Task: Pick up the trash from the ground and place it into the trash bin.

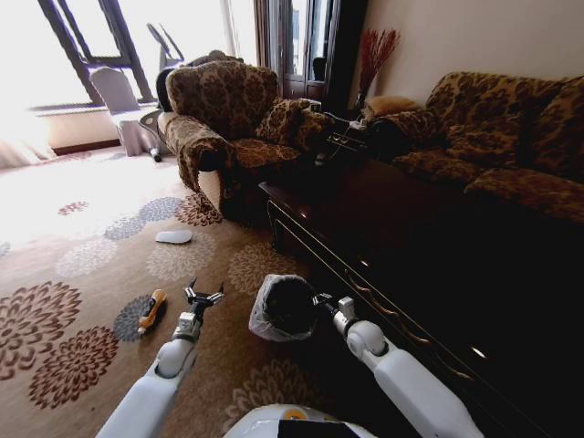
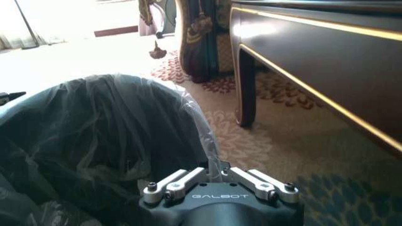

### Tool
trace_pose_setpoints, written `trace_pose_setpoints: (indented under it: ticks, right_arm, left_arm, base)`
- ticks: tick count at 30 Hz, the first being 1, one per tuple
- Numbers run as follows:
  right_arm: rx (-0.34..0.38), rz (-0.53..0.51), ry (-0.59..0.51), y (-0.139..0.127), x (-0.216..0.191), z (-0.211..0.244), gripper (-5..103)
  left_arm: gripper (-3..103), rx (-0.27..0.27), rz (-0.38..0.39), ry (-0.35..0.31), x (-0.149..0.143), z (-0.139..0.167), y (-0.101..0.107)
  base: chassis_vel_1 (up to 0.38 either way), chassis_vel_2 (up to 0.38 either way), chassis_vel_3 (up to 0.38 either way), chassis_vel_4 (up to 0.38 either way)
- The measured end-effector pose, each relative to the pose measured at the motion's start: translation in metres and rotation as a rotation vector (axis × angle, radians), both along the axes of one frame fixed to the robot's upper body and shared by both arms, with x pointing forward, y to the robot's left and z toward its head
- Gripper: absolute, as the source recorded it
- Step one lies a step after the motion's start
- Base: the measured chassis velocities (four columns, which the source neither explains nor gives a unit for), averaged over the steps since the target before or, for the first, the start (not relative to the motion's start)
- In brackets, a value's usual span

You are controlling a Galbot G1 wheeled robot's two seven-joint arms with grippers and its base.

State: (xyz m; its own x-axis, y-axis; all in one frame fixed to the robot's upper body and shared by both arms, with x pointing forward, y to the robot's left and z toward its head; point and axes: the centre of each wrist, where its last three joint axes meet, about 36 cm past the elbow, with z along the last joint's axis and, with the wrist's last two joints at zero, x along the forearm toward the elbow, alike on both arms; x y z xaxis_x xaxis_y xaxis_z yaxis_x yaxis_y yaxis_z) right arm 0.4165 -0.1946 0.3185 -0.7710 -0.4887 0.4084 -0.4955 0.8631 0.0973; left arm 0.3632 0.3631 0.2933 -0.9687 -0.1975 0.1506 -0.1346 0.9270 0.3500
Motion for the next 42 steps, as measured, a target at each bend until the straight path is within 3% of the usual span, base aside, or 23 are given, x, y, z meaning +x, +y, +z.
trace_pose_setpoints:
  ticks: [3,6,8,9,12,19,22,23,24,26,34,37,42]
  right_arm:
    - [0.0,-0.001,0.001,0.0,-0.003,0.0,1]
    - [0.002,-0.001,0.004,-0.001,-0.008,-0.001,1]
    - [0.001,0.0,0.006,-0.001,-0.01,-0.001,1]
    - [0.001,0.0,0.006,-0.001,-0.01,-0.001,1]
    - [0.005,-0.005,0.001,-0.002,-0.013,-0.001,1]
    - [0.011,-0.012,-0.016,-0.002,-0.012,0.0,1]
    - [0.015,-0.015,-0.027,-0.003,-0.013,0.002,1]
    - [0.016,-0.013,-0.029,-0.003,-0.014,0.002,1]
    - [0.016,-0.013,-0.029,-0.003,-0.014,0.002,1]
    - [0.016,-0.014,-0.036,-0.004,-0.013,0.003,1]
    - [0.002,-0.026,-0.043,-0.015,-0.013,0.003,1]
    - [0.0,-0.031,-0.045,-0.017,-0.014,0.003,1]
    - [-0.001,-0.034,-0.044,-0.02,-0.015,0.001,1]
  left_arm:
    - [100,0.007,0.043,0.03,-0.001,-0.002,0.009]
    - [100,0.006,0.106,0.107,-0.002,-0.006,0.017]
    - [100,-0.034,0.144,0.169,-0.004,-0.008,0.02]
    - [100,-0.034,0.144,0.169,-0.004,-0.008,0.02]
    - [100,-0.115,0.194,0.236,-0.004,-0.011,0.025]
    - [100,-0.197,0.225,0.287,0.011,-0.012,0.033]
    - [100,-0.246,0.242,0.34,0.021,-0.019,0.042]
    - [100,-0.286,0.236,0.373,0.024,-0.022,0.047]
    - [100,-0.286,0.236,0.373,0.024,-0.022,0.047]
    - [100,-0.349,0.213,0.443,0.029,-0.03,0.053]
    - [100,-0.395,0.129,0.564,0.042,-0.069,0.048]
    - [100,-0.392,0.128,0.567,0.05,-0.08,0.047]
    - [100,-0.336,0.136,0.551,0.062,-0.106,0.046]
  base:
    - [0.144,0.156,-0.161,-0.165]
    - [0.202,0.202,-0.213,-0.216]
    - [0.25,0.251,-0.235,-0.25]
    - [0.25,0.254,-0.247,-0.25]
    - [0.291,0.273,-0.251,-0.264]
    - [0.333,0.307,-0.309,-0.304]
    - [0.292,0.292,-0.323,-0.284]
    - [0.264,0.237,-0.208,-0.242]
    - [0.264,0.237,-0.208,-0.242]
    - [0.153,0.181,-0.134,-0.125]
    - [-0.022,-0.017,0.015,0.002]
    - [-0.047,-0.039,0.013,0.007]
    - [0.0,0.0,0.0,0.0]
